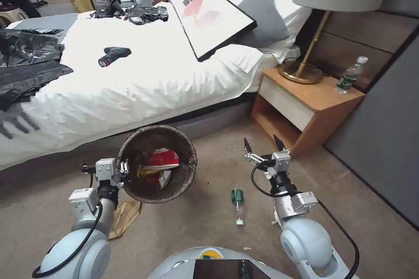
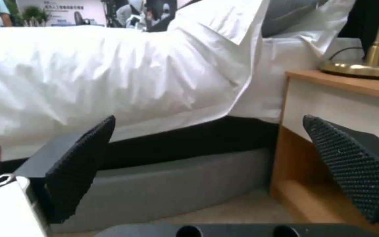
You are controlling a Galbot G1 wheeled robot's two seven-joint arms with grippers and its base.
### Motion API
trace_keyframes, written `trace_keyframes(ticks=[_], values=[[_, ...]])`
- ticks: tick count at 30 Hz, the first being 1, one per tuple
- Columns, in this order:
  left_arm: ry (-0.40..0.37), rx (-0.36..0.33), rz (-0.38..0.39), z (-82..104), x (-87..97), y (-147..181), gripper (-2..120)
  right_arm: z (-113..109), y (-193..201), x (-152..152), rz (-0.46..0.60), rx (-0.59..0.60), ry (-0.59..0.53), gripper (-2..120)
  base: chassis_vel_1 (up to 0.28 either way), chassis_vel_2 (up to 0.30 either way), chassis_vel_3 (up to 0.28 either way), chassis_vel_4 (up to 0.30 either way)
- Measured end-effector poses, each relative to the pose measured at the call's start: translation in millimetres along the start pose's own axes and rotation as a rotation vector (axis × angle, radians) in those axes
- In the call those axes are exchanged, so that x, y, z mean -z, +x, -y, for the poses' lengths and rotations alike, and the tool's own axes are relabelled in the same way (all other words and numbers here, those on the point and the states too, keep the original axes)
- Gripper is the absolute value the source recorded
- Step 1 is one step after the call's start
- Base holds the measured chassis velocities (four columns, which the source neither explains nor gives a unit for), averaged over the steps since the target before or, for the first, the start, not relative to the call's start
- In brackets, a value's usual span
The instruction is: Pick up the trash bin, then pick up the garbage from the floor and place it into the trash bin.
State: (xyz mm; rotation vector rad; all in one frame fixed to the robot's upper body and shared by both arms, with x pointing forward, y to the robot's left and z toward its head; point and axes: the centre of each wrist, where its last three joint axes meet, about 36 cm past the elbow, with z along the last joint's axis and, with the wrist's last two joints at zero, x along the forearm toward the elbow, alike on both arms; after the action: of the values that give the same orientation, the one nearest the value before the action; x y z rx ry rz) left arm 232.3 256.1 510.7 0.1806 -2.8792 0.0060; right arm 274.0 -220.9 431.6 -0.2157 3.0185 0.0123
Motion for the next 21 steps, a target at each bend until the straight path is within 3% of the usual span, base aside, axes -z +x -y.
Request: trace_keyframes(ticks=[10,21], values=[[-0.001,-0.004,0.005,-0.1,0.9,-0.7,3,39.9,20.9,-6.7,-0.071,-0.006,0.033,100,0.000,0.000,0.000,0.000],[-0.003,-0.008,0.005,-0.1,0.8,-0.9,3,61.2,43.0,-17.4,-0.125,-0.013,0.043,100,0.000,0.000,0.000,0.000]])
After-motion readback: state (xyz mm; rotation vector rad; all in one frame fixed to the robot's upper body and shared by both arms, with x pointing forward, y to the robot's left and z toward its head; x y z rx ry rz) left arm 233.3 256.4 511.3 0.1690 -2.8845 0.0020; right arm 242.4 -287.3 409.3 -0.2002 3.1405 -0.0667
